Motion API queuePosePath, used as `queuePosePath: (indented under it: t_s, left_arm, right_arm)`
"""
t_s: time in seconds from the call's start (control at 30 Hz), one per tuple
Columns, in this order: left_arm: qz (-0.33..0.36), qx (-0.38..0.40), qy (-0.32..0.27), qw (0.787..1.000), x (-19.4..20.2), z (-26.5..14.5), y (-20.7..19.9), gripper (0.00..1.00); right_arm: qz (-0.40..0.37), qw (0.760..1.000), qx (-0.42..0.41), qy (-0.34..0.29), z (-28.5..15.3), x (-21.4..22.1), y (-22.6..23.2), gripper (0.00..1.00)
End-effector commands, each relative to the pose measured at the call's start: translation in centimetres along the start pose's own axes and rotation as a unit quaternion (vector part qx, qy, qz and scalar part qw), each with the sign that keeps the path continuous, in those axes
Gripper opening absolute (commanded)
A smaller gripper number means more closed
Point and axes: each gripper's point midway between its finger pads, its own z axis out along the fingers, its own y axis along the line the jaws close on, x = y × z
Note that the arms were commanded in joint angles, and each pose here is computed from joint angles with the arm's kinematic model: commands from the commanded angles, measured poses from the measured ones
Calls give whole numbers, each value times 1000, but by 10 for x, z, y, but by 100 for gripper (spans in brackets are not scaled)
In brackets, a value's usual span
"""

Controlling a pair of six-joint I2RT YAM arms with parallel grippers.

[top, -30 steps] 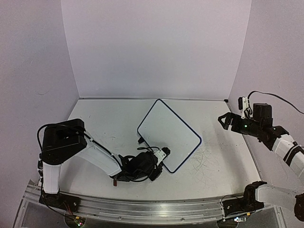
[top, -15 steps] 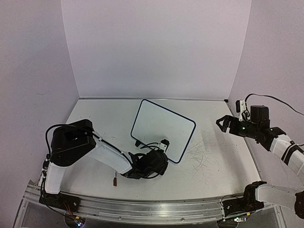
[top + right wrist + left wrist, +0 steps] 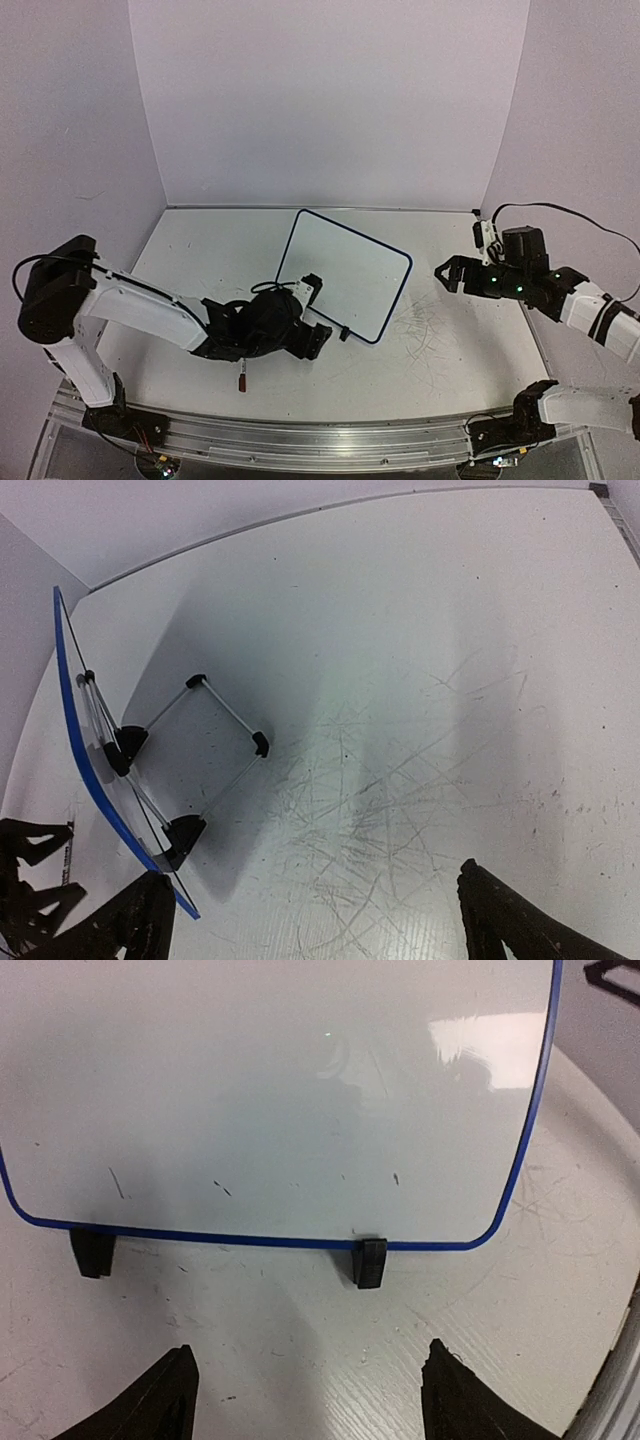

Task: Write a sentence on the whiteboard
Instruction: Move the whiteboard to the whiteboard stand.

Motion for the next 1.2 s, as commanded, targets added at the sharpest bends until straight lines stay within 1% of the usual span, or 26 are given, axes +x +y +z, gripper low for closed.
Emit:
queuePosePath:
  t_s: [0.0, 0.03, 0.07, 0.13, 0.17, 0.23, 0.27, 0.33, 0.43, 0.53, 0.57, 0.6, 0.63, 0.83, 0.97, 1.07, 1.17]
  left_arm:
    - [-55, 24, -1, 998, -21, -19, 33, 79]
    - [-89, 19, 4, 996, -23, -18, 59, 79]
    - [-94, 14, 6, 995, -23, -15, 70, 79]
    - [-93, 13, 20, 995, -22, -7, 80, 80]
    - [-94, 18, 36, 995, -20, 3, 86, 80]
    - [-97, 22, 42, 994, -23, 11, 91, 79]
    - [-98, 24, 49, 994, -21, 16, 92, 78]
    - [-85, 21, 57, 995, -22, 29, 95, 76]
    - [-61, 13, 76, 995, -14, 47, 100, 72]
    - [-48, 4, 87, 995, -8, 59, 103, 65]
    - [-47, 2, 86, 995, -9, 60, 104, 64]
    - [-40, -11, 87, 995, -7, 65, 109, 61]
    - [-35, -18, 90, 995, -4, 67, 111, 59]
    - [-12, -46, 98, 994, 5, 78, 122, 50]
    - [7, -62, 94, 994, 0, 84, 127, 44]
    - [12, -66, 92, 994, -2, 87, 128, 43]
    - [13, -67, 92, 993, -3, 90, 128, 38]
  right_arm:
    - [3, 999, 24, -28, -11, -20, 5, 100]
    - [-4, 999, 23, -33, -15, -23, 8, 100]
    - [-15, 999, 24, -37, -17, -26, 9, 100]
    - [-37, 997, 44, -44, -20, -31, 4, 100]
    - [-60, 994, 78, -53, -22, -37, -6, 100]
    - [-72, 987, 125, -64, -26, -43, -21, 100]
    - [-70, 986, 133, -69, -28, -46, -23, 100]
    - [-71, 988, 118, -69, -27, -50, -16, 100]
    - [-82, 994, 62, -43, -18, -44, 4, 100]
    - [-71, 995, 63, -26, -9, -37, 2, 100]
    - [-69, 995, 63, -25, -9, -37, 1, 100]
    - [-67, 996, 62, -19, -6, -33, 1, 100]
    - [-67, 996, 60, -19, -5, -32, 1, 100]
    - [-72, 995, 48, -52, -17, -43, 7, 100]
    - [-74, 995, 40, -60, -19, -45, 10, 100]
    - [-56, 995, 52, -70, -20, -46, 4, 100]
    - [-36, 994, 58, -85, -22, -48, 1, 100]
